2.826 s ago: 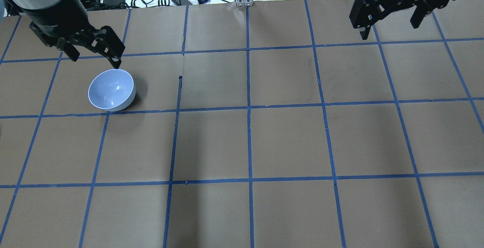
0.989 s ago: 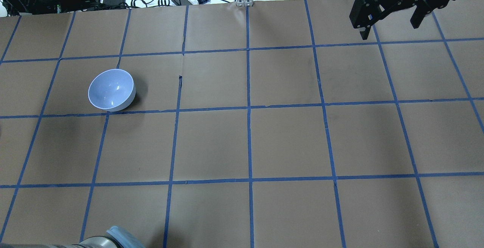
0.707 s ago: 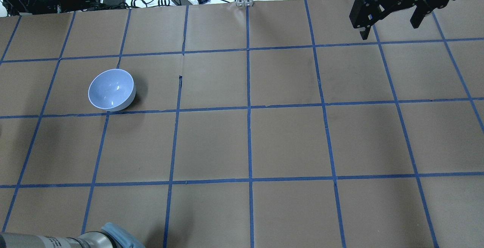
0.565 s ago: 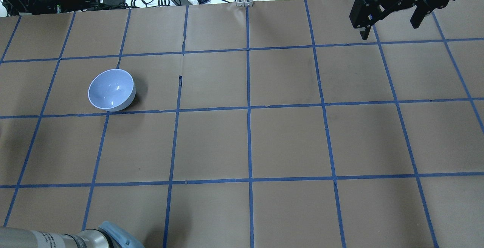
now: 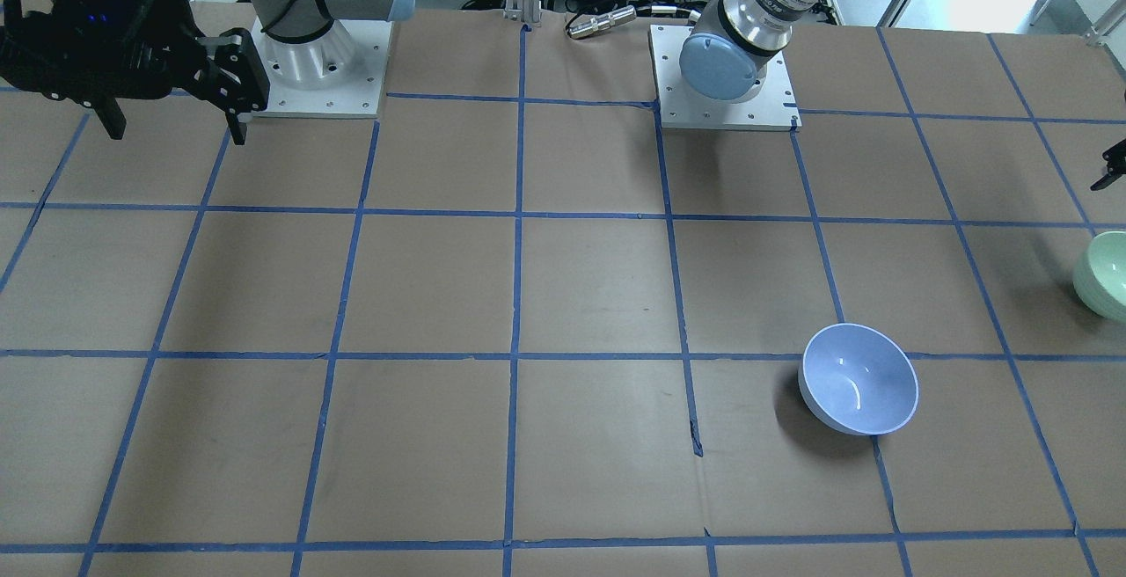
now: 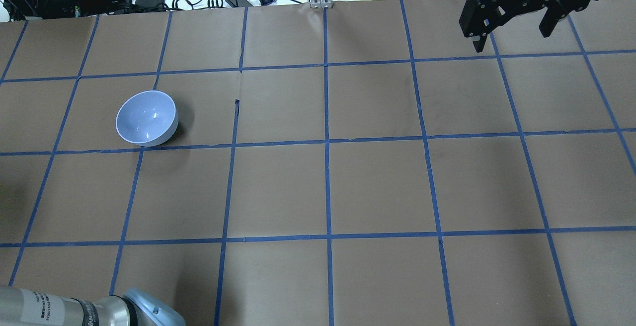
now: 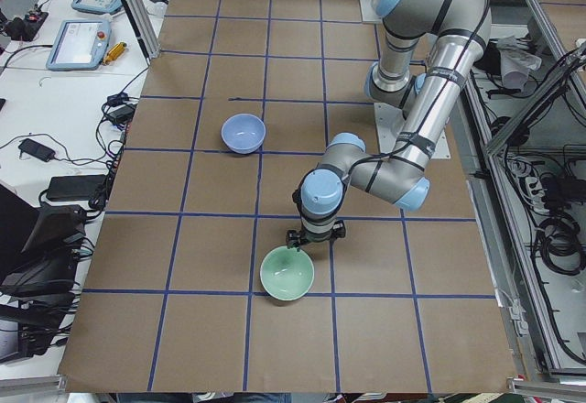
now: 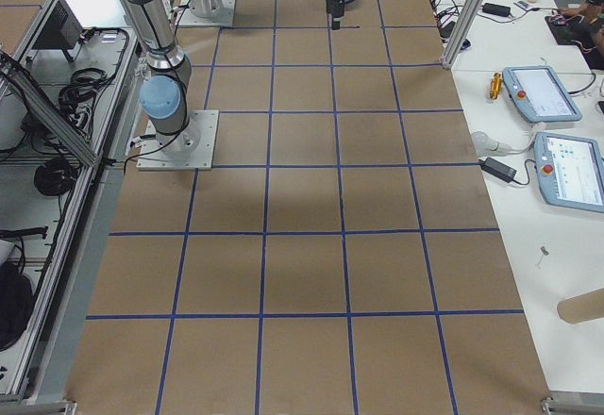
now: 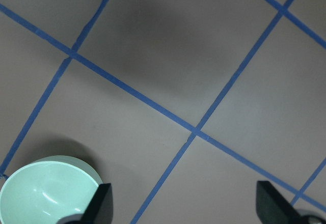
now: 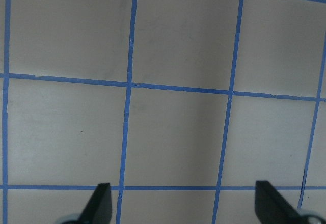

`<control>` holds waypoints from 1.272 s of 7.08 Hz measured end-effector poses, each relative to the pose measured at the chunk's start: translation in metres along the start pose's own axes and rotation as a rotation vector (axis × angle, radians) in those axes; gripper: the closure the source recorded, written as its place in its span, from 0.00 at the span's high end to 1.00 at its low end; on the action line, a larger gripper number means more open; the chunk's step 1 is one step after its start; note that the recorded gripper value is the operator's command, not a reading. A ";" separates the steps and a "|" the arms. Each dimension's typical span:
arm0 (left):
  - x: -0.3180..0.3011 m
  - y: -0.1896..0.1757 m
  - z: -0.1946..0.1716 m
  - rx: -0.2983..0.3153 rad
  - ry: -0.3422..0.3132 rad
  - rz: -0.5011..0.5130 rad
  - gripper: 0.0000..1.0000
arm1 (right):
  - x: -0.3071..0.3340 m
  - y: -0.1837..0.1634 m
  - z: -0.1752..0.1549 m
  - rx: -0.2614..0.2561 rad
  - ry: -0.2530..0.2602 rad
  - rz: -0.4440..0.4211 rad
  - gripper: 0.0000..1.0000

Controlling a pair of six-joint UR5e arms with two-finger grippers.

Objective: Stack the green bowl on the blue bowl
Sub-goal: 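Close the left gripper on the rim of the pale green bowl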

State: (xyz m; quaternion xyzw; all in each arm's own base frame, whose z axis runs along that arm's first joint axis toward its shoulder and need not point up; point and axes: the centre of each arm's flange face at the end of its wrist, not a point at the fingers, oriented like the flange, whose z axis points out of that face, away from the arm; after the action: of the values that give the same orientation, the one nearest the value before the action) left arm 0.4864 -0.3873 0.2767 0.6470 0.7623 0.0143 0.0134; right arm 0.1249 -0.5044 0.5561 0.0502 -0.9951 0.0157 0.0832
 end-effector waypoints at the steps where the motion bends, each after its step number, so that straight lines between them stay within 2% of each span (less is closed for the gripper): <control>1: -0.001 0.008 0.015 0.006 -0.010 0.037 1.00 | 0.000 0.000 0.000 0.000 0.000 0.000 1.00; 7: -0.002 0.031 0.067 0.016 -0.036 0.131 1.00 | 0.000 0.000 0.000 0.000 0.000 0.000 1.00; 9: -0.003 0.032 0.075 0.025 -0.031 0.136 0.89 | 0.000 0.000 0.000 0.000 0.000 0.000 1.00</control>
State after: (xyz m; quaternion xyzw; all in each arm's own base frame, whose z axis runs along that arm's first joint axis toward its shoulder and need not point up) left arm 0.5209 -0.3847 0.2031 0.6975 0.7164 -0.0045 0.0162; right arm 0.1250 -0.5044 0.5562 0.0502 -0.9951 0.0157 0.0832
